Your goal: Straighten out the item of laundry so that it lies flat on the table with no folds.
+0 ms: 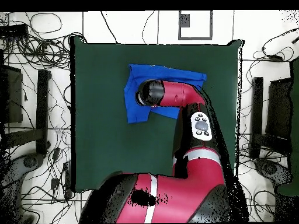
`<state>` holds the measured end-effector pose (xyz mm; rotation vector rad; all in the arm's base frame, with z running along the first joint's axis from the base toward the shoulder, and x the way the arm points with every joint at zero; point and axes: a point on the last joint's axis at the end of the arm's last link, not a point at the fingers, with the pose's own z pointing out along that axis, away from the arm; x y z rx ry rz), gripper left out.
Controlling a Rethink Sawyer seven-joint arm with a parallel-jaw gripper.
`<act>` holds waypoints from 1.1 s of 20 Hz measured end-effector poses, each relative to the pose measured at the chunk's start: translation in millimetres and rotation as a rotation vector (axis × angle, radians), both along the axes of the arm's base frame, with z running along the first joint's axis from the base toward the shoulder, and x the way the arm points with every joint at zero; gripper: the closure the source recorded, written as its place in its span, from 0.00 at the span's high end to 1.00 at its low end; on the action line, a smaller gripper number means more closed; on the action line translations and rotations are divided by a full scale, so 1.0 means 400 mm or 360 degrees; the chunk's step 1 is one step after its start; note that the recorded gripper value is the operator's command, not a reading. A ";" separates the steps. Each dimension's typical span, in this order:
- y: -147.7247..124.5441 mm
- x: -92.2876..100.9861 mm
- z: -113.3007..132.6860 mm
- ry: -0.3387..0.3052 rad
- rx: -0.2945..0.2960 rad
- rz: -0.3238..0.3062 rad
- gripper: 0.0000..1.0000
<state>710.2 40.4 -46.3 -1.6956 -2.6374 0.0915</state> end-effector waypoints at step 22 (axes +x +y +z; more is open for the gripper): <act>0.101 -0.130 0.087 0.0396 0.0136 0.0035 1.00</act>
